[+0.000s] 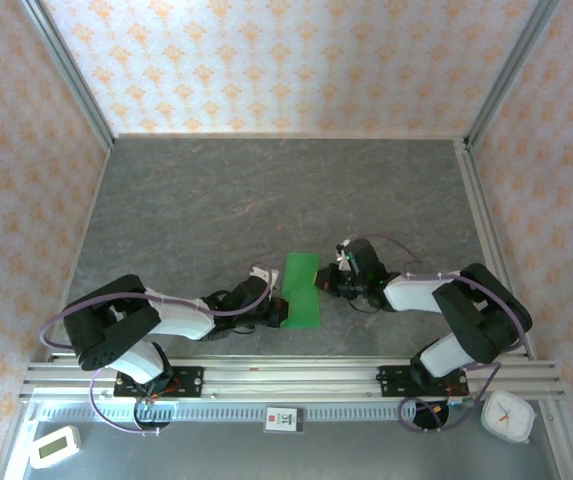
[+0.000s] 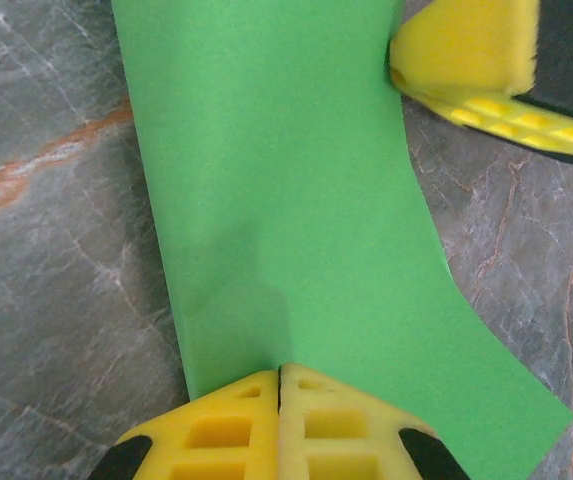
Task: Fold a paper plane with a square sheet of paper (pick it up from the middle)
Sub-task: First fold the square sheet of paper in half at the center of the table.
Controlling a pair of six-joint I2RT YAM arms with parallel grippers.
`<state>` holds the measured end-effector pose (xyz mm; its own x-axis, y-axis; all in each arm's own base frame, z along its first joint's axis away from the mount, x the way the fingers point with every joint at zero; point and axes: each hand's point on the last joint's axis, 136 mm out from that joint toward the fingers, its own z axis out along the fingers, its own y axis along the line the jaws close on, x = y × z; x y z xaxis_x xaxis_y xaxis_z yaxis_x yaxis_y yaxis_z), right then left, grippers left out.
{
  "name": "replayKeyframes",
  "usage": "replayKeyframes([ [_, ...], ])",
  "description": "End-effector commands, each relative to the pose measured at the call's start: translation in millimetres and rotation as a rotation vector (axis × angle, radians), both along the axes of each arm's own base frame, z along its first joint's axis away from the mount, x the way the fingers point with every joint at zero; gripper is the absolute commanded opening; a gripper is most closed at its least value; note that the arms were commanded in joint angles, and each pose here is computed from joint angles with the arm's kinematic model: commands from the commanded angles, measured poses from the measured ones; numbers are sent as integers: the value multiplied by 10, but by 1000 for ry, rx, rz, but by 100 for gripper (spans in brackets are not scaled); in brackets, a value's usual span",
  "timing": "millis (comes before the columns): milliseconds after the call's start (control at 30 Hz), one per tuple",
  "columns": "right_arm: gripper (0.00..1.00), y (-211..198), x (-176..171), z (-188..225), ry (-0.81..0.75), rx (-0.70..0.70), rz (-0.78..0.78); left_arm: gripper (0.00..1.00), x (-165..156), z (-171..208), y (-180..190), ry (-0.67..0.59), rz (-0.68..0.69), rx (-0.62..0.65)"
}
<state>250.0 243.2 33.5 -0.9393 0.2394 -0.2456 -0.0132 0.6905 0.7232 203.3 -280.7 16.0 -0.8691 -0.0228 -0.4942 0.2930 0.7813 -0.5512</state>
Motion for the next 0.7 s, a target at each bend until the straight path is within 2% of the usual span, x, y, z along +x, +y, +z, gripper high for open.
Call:
replayKeyframes([
  [0, 0, 31, 28, 61, -26, -21, 5, 0, -112, -319, 210, 61, 24, 115],
  [200, 0, 63, -42, -151, 14, -37, 10, 0, -112, -323, 210, 62, 25, 116],
  [467, 0, -115, -167, -537, 82, -123, -22, 0, -80, -223, 154, 49, 19, 100],
  [667, 0, -265, -232, -669, 97, -207, -29, 0, 96, 224, -31, -17, 30, 30],
])
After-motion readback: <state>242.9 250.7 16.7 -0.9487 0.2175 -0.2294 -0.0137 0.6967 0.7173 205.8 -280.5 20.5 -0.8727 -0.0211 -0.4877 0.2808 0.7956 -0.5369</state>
